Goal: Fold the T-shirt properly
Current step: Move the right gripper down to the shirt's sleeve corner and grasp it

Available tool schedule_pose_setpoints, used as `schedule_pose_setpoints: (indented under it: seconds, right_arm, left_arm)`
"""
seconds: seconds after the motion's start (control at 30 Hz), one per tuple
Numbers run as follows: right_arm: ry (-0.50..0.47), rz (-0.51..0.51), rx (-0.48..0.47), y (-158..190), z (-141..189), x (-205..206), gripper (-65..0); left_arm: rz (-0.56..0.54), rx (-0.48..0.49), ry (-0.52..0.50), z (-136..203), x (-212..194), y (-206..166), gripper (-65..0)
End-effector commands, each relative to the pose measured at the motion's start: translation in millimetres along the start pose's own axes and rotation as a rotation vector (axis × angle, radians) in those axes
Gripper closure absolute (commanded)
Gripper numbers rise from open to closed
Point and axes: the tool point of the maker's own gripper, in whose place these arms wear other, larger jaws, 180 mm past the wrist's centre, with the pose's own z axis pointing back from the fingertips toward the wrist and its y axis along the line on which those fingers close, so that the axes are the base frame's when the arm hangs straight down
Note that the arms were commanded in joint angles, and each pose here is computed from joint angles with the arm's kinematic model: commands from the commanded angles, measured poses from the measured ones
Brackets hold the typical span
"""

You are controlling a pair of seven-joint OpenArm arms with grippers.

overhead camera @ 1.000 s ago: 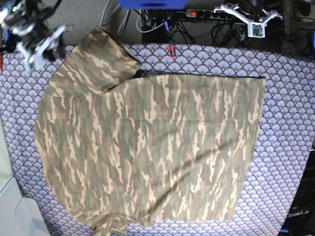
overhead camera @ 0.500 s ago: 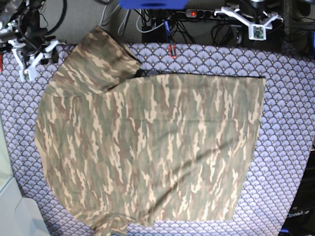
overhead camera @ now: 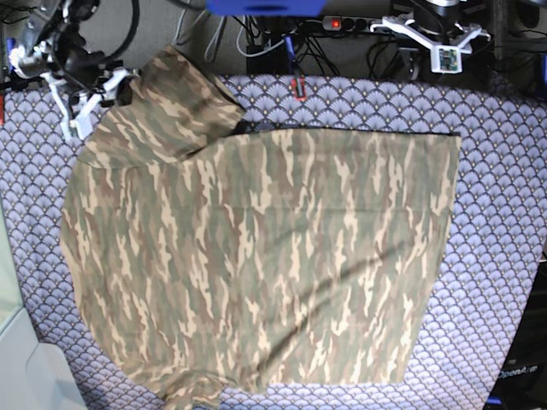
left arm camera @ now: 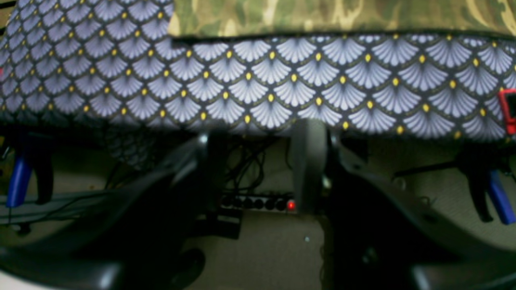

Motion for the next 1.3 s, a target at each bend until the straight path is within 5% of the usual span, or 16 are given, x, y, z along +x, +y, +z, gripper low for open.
schedule_pose_setpoints:
  seconds: [0.0, 1.03, 1.27]
  right_arm:
    - [-0.031, -0.005, 0.01, -2, 0, 6, -21.0]
    - [0.006, -0.05, 0.133, 30, -17, -11, -20.2]
    - [0.001, -0.036, 0.116, 22, -16, -5, 0.0]
  left_arm:
    - [-0.004, 0.006, -0.029, 3, 7, 2, -26.5]
    - [-0.006, 0.008, -0.029, 3, 7, 2, -26.6]
    - [-0.006, 0.008, -0.029, 3, 7, 2, -26.6]
